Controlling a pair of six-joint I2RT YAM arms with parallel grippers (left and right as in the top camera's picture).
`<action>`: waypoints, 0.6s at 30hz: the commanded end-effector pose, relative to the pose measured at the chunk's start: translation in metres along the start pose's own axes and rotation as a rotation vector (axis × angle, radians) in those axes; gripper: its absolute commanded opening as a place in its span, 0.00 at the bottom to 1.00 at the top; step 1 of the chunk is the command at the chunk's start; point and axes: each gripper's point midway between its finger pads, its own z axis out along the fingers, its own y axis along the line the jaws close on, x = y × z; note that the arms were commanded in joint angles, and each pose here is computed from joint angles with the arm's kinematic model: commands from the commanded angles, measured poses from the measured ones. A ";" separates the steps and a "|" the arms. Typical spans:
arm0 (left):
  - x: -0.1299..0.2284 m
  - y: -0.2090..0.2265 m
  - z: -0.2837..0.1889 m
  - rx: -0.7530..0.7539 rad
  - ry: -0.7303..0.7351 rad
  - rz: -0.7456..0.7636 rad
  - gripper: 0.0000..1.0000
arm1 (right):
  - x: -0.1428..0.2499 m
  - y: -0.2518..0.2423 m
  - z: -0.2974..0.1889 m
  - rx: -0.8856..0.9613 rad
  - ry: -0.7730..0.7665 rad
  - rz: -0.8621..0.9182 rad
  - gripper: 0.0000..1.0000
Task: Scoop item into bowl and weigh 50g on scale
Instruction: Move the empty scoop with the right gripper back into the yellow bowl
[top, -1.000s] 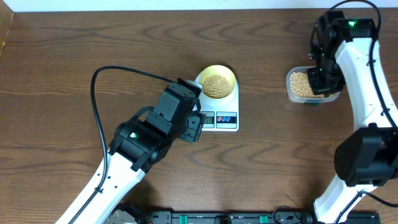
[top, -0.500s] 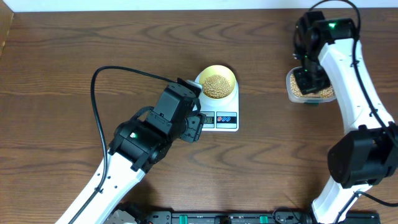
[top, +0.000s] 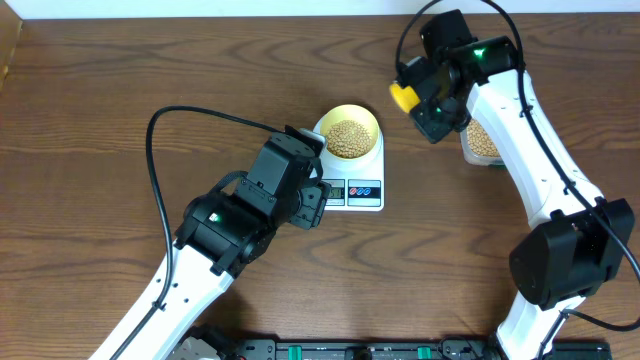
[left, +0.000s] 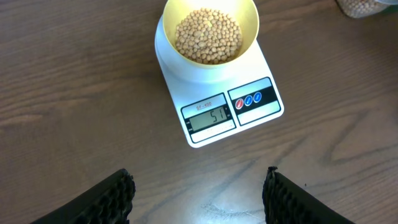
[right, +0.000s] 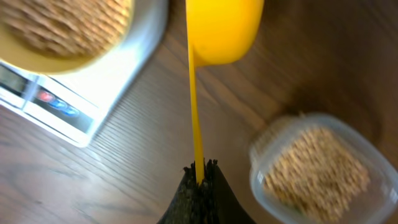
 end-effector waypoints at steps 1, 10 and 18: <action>-0.010 0.002 -0.008 -0.006 -0.033 -0.011 0.69 | -0.019 0.026 -0.011 -0.139 -0.112 -0.061 0.01; -0.010 0.002 -0.008 -0.006 -0.033 -0.011 0.69 | -0.007 0.055 -0.016 -0.293 -0.096 -0.155 0.01; -0.010 0.002 -0.008 -0.006 -0.033 -0.011 0.69 | -0.004 0.063 -0.019 -0.335 -0.098 -0.188 0.01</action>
